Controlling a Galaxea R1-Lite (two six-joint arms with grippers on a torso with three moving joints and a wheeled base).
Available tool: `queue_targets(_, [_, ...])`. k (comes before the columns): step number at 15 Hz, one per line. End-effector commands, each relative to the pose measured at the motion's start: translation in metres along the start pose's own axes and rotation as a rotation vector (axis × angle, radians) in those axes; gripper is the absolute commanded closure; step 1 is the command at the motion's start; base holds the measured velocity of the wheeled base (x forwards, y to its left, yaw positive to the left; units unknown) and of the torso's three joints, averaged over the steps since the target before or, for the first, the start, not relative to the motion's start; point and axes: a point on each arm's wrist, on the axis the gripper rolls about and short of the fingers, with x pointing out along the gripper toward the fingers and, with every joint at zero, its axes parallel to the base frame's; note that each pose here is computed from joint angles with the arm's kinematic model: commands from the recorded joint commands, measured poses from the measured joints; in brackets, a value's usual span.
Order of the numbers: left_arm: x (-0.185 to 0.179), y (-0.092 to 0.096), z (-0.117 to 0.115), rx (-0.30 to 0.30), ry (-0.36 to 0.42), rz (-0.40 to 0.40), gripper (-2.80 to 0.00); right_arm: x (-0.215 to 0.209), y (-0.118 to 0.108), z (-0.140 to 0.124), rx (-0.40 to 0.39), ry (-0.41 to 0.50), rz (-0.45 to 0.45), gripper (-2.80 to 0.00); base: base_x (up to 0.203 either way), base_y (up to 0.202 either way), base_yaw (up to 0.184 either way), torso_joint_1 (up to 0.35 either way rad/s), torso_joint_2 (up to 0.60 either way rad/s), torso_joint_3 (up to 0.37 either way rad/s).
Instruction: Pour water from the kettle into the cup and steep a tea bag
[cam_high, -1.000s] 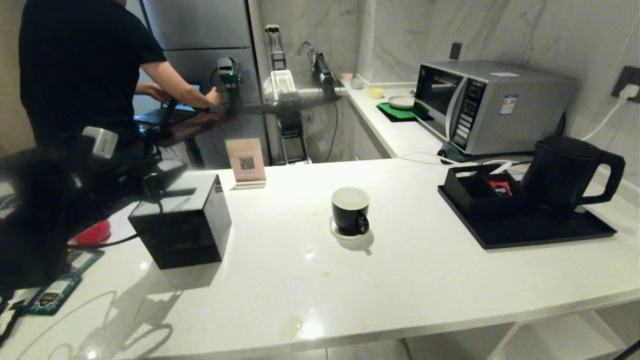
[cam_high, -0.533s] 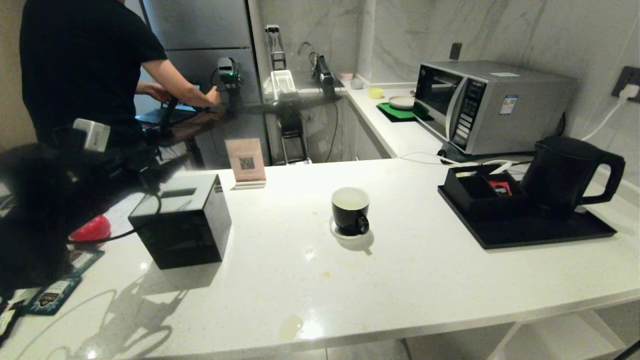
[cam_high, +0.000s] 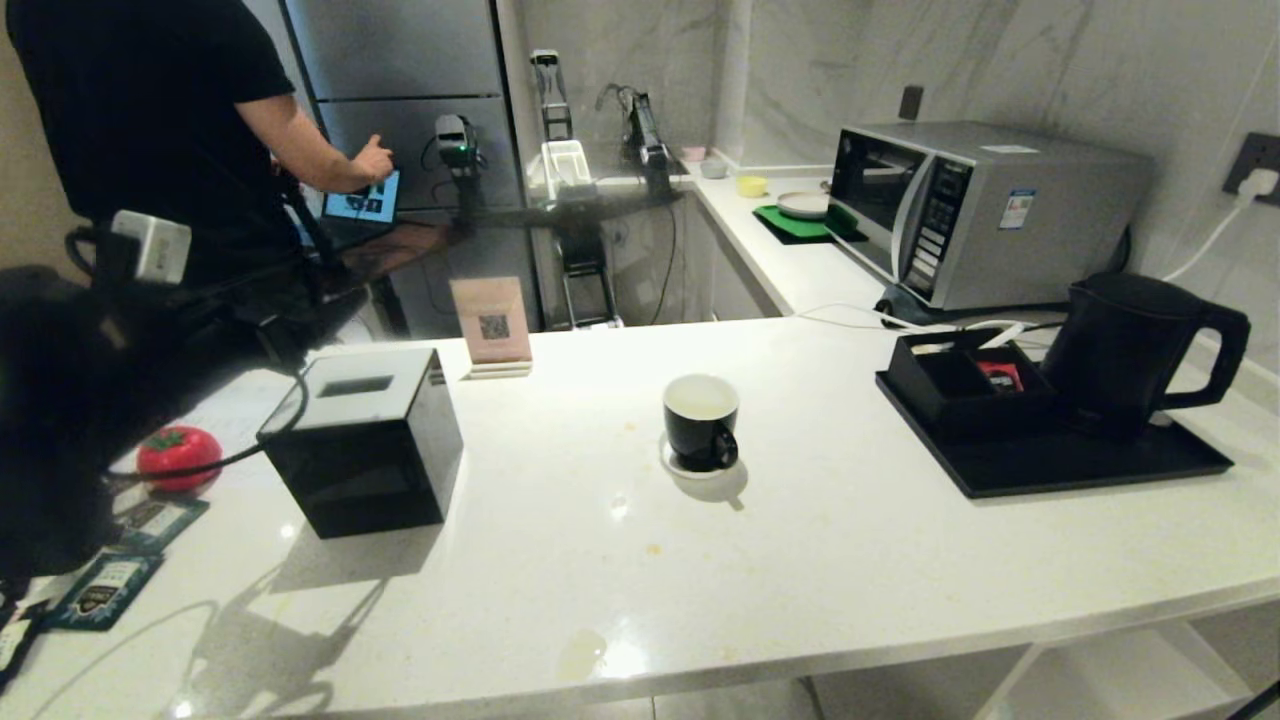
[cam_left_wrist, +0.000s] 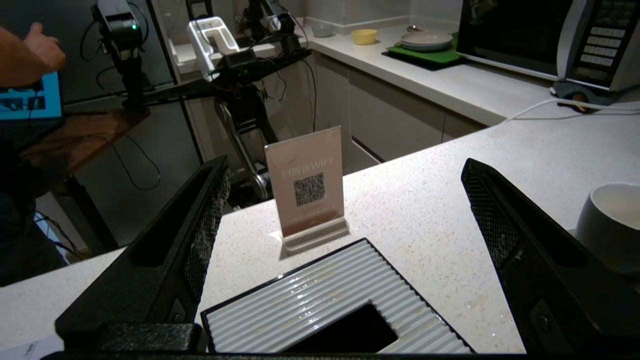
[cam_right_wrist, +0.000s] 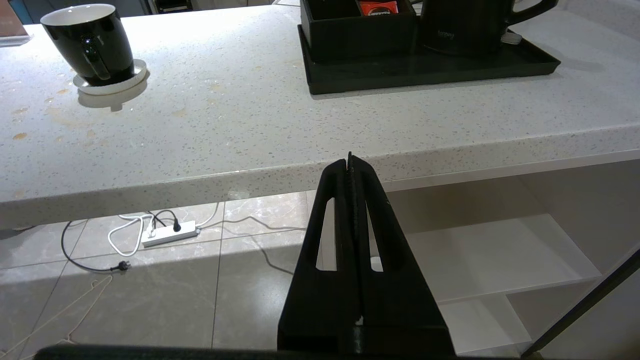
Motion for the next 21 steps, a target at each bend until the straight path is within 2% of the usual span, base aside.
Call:
queue_targets(1, [-0.003,-0.003,0.008,0.014,-0.025,-0.007,-2.80,0.000,0.000,0.000,0.000,0.002,0.000,0.00,0.000,0.000,0.000,0.000,0.00,0.000])
queue_targets(12, [-0.008,-0.007,0.022,0.036,-0.063,-0.017,-2.80,0.000,0.000,0.000,0.000,0.001,0.000,0.00,0.000,0.000,0.000,0.000,0.00,0.000])
queue_targets(18, [-0.027,-0.017,0.032,0.043,-0.074,-0.011,-2.80,0.000,0.000,0.000,0.000,0.000,0.000,0.00,0.000,0.000,0.000,0.000,0.00,0.000])
queue_targets(19, [-0.031,-0.020,0.036,0.047,-0.081,-0.011,0.00,0.000,0.000,0.000,0.000,0.000,0.000,0.00,0.000,0.000,0.000,0.000,0.00,0.000])
queue_targets(21, [-0.040,-0.024,0.044,0.061,-0.101,-0.009,0.00,0.000,0.000,0.000,0.000,0.000,0.000,0.00,0.000,0.000,0.000,0.000,0.00,0.000])
